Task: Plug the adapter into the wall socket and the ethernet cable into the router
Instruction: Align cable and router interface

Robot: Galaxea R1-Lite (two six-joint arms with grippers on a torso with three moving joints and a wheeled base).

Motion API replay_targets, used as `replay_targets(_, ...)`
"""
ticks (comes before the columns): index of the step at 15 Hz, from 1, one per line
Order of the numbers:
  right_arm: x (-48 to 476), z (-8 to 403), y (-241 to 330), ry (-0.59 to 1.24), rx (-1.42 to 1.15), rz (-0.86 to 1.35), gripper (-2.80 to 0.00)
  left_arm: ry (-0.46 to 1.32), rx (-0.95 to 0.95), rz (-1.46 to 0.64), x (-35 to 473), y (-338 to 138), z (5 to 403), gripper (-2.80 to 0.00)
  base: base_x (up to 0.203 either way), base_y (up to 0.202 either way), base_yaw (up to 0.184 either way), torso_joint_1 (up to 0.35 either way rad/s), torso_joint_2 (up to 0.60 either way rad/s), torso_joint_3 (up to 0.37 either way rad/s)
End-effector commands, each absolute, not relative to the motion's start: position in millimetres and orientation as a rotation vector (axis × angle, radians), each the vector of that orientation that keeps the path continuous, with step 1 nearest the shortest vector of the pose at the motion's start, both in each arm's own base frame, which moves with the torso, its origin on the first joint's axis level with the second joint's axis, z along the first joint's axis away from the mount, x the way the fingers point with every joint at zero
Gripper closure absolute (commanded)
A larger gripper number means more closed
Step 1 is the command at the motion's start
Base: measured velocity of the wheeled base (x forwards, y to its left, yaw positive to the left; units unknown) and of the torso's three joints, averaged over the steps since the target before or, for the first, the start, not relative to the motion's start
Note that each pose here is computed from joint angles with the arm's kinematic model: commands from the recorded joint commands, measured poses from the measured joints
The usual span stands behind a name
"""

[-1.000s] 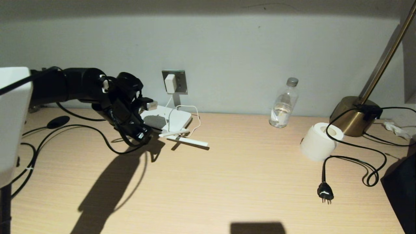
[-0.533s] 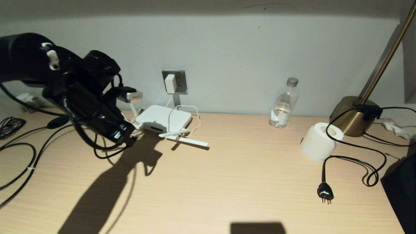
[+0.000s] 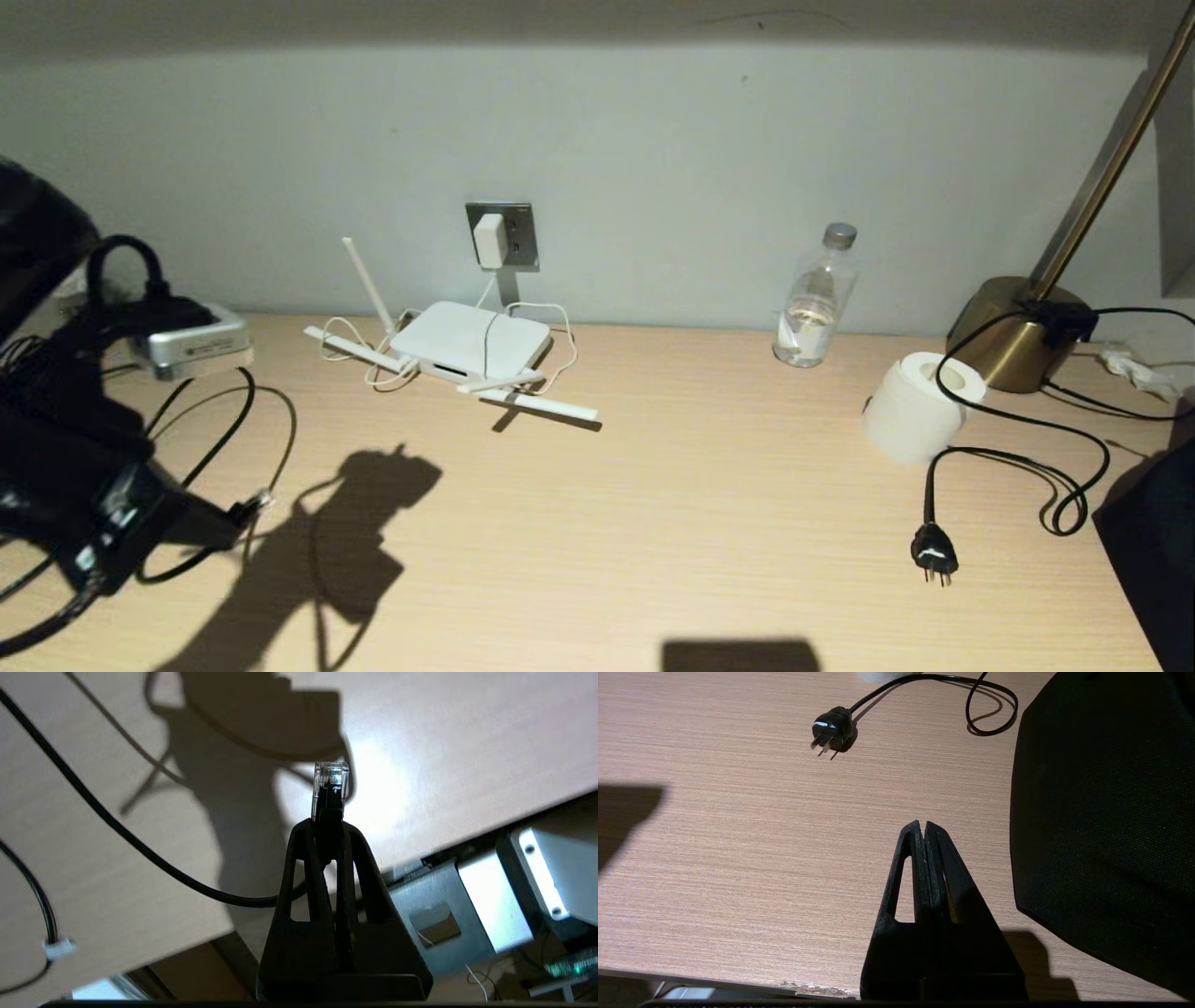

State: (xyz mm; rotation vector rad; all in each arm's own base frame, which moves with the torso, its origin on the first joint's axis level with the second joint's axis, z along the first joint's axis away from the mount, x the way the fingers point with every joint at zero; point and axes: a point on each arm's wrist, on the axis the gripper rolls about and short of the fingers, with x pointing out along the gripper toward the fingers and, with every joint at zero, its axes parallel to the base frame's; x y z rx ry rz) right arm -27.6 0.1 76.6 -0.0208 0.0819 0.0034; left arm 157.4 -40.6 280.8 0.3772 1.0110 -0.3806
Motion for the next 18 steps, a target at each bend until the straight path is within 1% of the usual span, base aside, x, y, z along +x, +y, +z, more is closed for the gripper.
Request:
replay_targets(1,-27.5,76.5,0.1,0.083,-0.021,0.004,0.0,0.986,0.37,-0.367,120.3,-30.1,289.1,0.0,0.0,0.0,0.0,0.0,0.0,0.0)
replay_targets(6,-27.6,76.5,0.1,0.083,-0.023,0.002,0.0,1.005,0.338,-0.348,115.2,-28.6,289.5,0.0,0.0,0.0,0.0,0.0,0.0,0.0)
replay_targets(8,-27.6,76.5,0.1,0.083,-0.023,0.002,0.0,1.009,0.351,-0.329,116.0,-28.3,289.2,0.0,0.0,0.0,0.0,0.095,-0.23,-0.132)
replay_targets(10,-27.6,76.5,0.1,0.083,-0.024,0.002,0.0,1.017,0.379,-0.283,117.6,-27.5,288.3,0.0,0.0,0.0,0.0,0.183,-0.45,-0.262)
replay_targets(18,-27.5,76.6,0.1,0.084,-0.023,0.001,0.0,0.997,0.361,-0.304,118.0,-28.4,291.6,0.0,0.0,0.0,0.0,0.252,-0.57,-0.323)
